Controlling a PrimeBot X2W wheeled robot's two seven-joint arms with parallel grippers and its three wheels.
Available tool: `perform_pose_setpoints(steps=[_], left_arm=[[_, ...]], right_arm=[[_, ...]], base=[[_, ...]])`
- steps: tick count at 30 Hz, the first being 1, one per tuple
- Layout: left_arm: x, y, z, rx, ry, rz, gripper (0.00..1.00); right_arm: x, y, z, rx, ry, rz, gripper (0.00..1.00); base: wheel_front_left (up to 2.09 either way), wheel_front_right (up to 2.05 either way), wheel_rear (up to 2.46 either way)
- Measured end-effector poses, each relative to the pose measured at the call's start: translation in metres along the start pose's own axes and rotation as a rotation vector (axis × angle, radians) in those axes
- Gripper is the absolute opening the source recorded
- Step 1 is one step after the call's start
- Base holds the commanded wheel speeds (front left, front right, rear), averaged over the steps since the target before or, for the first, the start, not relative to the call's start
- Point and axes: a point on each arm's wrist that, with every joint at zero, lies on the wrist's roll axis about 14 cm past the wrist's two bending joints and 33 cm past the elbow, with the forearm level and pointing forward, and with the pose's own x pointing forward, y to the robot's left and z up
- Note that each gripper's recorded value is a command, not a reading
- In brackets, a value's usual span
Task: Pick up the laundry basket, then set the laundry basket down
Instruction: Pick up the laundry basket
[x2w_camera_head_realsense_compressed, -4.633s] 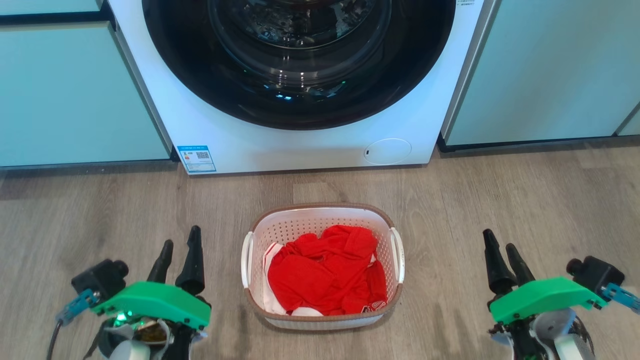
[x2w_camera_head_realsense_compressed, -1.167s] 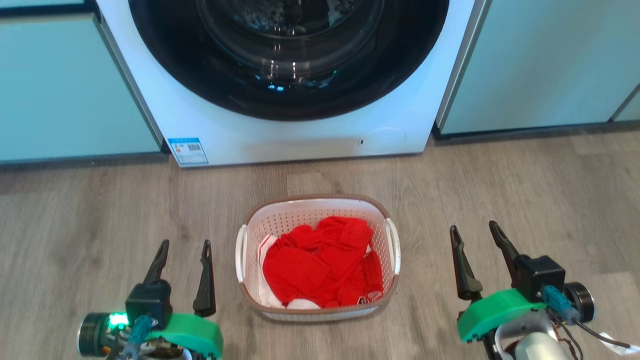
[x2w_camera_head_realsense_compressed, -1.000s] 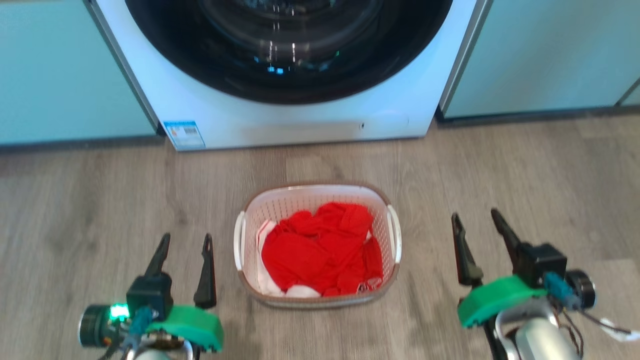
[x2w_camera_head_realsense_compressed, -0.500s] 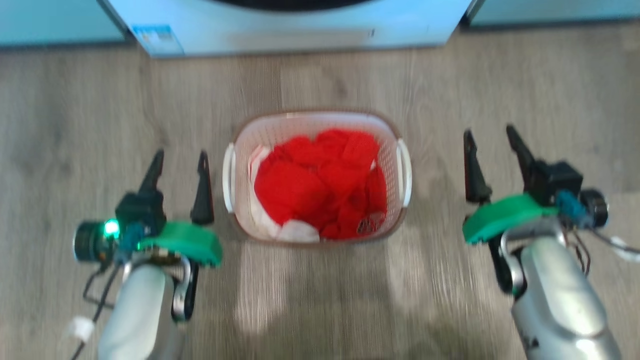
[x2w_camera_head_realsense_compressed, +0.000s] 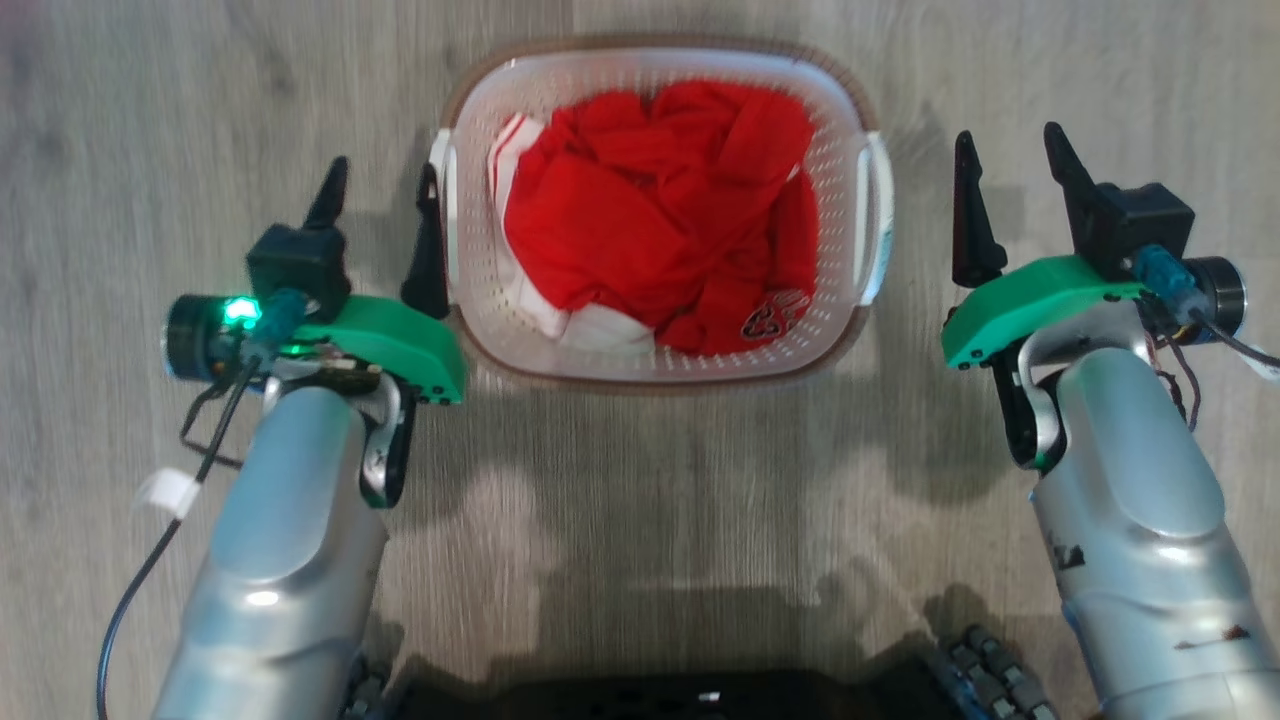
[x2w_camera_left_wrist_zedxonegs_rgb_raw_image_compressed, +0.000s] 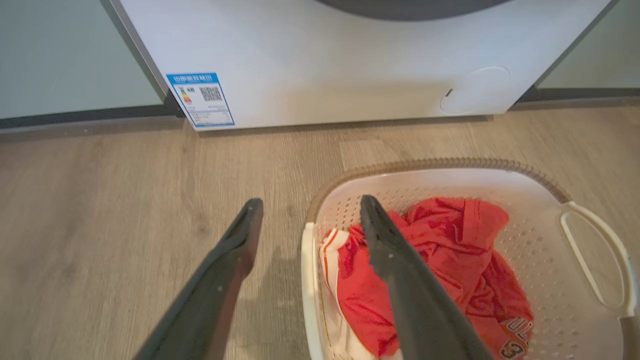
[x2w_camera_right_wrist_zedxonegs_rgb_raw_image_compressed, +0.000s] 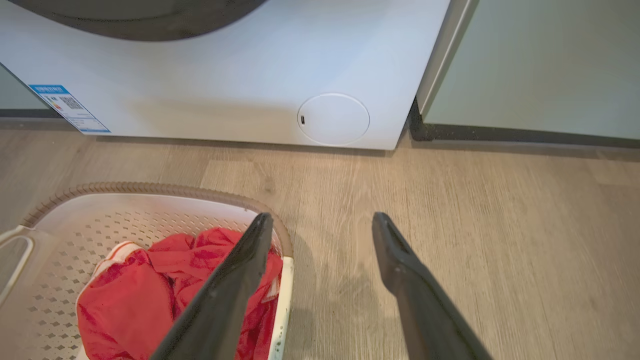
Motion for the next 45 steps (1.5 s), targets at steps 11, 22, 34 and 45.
perform_pose_setpoints(steps=[11,22,34,45], left_arm=[[0.021,-0.003,-0.068,0.001,0.182,-0.049,1.0],[0.042,0.009,-0.112,0.007,0.293,-0.031,1.0],[0.048,0.013,-0.14,0.023,0.365,-0.044,1.0],[0.048,0.011,-0.153,0.016,0.413,-0.058,1.0]], right_arm=[[0.027,0.003,-0.063,0.037,0.131,0.021,1.0],[0.039,0.007,-0.108,0.061,0.21,0.04,1.0],[0.042,0.016,-0.142,0.076,0.28,0.069,1.0],[0.047,0.025,-0.157,0.094,0.318,0.093,1.0]], base=[[0.0,0.0,0.0],[0.0,0.0,0.0],[0.0,0.0,0.0],[0.0,0.0,0.0]])
